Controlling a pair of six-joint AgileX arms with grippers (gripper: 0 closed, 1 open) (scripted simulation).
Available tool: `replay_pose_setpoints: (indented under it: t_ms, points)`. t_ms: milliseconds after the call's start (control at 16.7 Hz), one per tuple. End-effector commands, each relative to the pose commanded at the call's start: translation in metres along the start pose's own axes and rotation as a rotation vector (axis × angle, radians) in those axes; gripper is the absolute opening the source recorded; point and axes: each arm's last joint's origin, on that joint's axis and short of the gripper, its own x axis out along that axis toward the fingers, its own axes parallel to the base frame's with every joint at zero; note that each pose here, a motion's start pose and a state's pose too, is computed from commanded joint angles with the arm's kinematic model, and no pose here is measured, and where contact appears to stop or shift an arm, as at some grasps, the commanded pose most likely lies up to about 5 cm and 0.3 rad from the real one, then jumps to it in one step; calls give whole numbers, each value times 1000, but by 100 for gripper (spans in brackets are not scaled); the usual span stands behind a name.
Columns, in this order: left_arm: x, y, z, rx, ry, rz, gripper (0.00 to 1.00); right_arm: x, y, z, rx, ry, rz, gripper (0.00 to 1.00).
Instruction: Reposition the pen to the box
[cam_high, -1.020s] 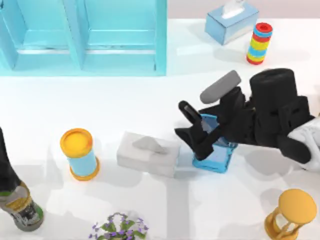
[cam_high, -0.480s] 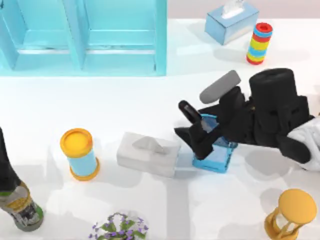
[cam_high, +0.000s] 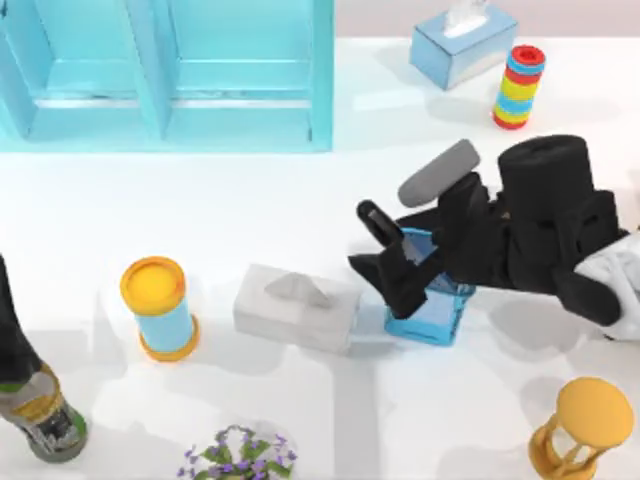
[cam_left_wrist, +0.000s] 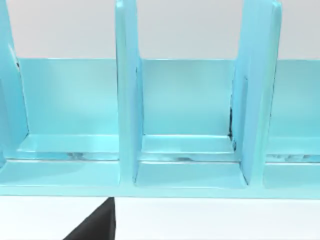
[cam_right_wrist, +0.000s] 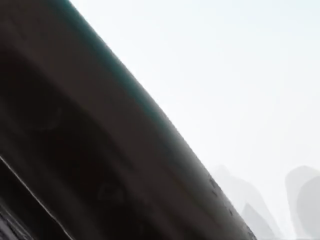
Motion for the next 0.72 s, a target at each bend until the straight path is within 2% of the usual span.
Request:
replay_pose_setpoints:
  t_ms: [240, 420, 540, 720]
  points:
    - [0, 0, 0, 0, 0, 0, 100, -13, 2, 29, -77, -34, 67, 0]
    - [0, 0, 0, 0, 0, 0, 100, -43, -7, 60, -132, -48, 105, 0]
    - [0, 0, 0, 0, 0, 0, 100, -74, -21, 76, -133, -38, 104, 0]
    - [0, 0, 0, 0, 0, 0, 100, -123, -46, 81, -75, 0, 70, 0]
